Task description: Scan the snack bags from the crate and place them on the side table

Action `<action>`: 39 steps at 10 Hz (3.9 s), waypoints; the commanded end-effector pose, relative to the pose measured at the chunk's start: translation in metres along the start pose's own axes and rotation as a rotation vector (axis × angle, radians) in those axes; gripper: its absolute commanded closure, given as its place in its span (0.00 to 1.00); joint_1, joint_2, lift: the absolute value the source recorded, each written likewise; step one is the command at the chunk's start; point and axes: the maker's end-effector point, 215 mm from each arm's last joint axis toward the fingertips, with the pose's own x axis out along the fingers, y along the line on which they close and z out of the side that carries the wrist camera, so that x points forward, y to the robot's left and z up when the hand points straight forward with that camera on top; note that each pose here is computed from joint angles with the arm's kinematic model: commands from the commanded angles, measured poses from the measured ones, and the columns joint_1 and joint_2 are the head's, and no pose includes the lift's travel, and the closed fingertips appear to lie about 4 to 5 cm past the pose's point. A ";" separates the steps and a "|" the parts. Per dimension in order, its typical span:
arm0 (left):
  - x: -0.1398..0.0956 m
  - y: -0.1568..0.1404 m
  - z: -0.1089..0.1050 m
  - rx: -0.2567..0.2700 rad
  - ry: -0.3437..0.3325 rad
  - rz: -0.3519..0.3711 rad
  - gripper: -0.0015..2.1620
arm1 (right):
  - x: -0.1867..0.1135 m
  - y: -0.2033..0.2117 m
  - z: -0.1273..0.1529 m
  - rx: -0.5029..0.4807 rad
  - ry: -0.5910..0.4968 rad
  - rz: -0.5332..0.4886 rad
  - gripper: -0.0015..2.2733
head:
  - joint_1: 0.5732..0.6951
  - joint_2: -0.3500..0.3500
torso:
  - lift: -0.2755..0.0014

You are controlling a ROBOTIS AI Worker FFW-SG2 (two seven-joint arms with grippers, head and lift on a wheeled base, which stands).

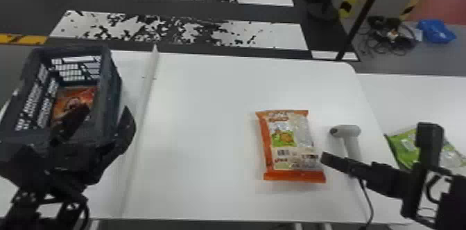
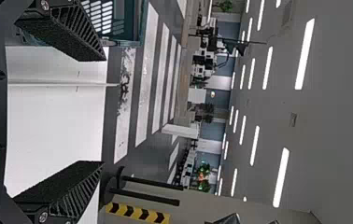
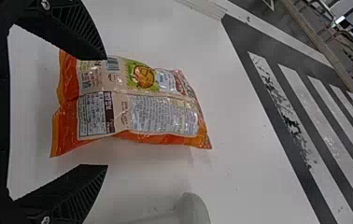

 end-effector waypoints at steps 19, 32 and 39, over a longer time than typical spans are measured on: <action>-0.001 0.001 -0.002 -0.005 0.005 -0.002 0.04 | 0.035 0.005 0.000 -0.320 0.037 0.122 0.99 | 1.00 0.49 | 0.70; -0.001 -0.001 0.000 -0.005 0.001 -0.005 0.04 | -0.107 -0.260 0.119 0.062 -0.419 -0.583 0.99 | 1.00 0.00 | 0.70; 0.000 -0.002 0.003 -0.008 -0.006 -0.005 0.04 | -0.115 -0.284 0.119 0.044 -0.453 -0.673 0.03 | 1.00 0.00 | 0.70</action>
